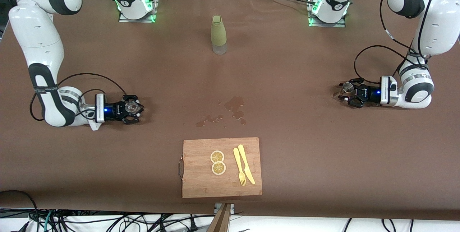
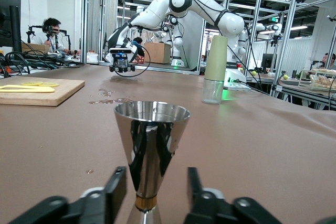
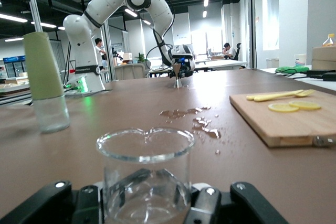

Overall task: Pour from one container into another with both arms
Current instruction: 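Carry the beaker with the right gripper toward the jigger held by the left gripper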

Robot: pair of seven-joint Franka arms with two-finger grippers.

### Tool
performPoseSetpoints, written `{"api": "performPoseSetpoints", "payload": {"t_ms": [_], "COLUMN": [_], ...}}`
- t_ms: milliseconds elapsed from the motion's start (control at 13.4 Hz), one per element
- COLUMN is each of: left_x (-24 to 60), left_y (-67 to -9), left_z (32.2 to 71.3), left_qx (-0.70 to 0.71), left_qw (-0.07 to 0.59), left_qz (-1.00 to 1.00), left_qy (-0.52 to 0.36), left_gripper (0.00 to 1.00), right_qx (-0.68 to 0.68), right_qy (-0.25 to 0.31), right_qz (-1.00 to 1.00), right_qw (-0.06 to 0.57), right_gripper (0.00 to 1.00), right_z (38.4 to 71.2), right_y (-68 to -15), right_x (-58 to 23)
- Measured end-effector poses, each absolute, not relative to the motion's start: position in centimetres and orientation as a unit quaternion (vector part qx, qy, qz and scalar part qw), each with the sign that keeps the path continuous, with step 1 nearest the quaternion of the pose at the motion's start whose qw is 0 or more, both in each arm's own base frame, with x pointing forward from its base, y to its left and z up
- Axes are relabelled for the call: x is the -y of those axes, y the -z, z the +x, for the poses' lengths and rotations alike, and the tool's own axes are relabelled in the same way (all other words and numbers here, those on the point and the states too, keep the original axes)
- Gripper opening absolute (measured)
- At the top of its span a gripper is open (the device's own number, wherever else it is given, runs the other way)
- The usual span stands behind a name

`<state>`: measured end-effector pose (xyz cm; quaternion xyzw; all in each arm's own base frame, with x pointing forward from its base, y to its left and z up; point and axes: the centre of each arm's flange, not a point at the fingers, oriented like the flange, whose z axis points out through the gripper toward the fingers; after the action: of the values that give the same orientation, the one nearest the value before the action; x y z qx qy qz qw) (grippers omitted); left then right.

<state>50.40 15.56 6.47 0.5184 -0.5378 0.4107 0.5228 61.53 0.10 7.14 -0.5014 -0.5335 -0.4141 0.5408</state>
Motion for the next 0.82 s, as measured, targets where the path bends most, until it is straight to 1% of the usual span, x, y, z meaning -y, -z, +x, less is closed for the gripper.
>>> {"api": "performPoseSetpoints", "payload": {"t_ms": [75,150,225,300,599,824], "left_x": [-15.6,-15.6,-15.7,-15.7,-15.6,-14.2], "left_y": [-6.5,-6.5,-6.4,-6.3,-6.0,-5.5], "left_z": [50.4,50.4,50.4,50.3,50.2,50.8], "left_qx": [0.538,0.538,0.538,0.538,0.531,0.518], "left_qw": [0.523,0.522,0.522,0.521,0.523,0.519], "left_qz": [0.519,0.519,0.52,0.521,0.521,0.516], "left_qy": [-0.411,-0.411,-0.41,-0.41,-0.416,-0.443], "left_gripper": [0.41,0.41,0.33,0.22,0.22,0.22], "right_qx": [0.529,0.525,0.525,0.53,0.547,0.537], "right_qy": [0.415,0.413,0.409,0.405,0.379,0.405], "right_qz": [-0.498,-0.496,-0.491,-0.484,-0.466,-0.474], "right_qw": [0.547,0.555,0.562,0.566,0.583,0.568], "right_gripper": [0.13,0.13,0.13,0.13,0.13,0.13], "right_z": [62.1,62.5,62.7,63.0,64.9,66.4], "right_y": [-7.6,-8.0,-8.3,-8.8,-12.2,-14.5], "right_x": [-2.1,-4.1,-6.4,-8.7,-17.0,-22.4]}}
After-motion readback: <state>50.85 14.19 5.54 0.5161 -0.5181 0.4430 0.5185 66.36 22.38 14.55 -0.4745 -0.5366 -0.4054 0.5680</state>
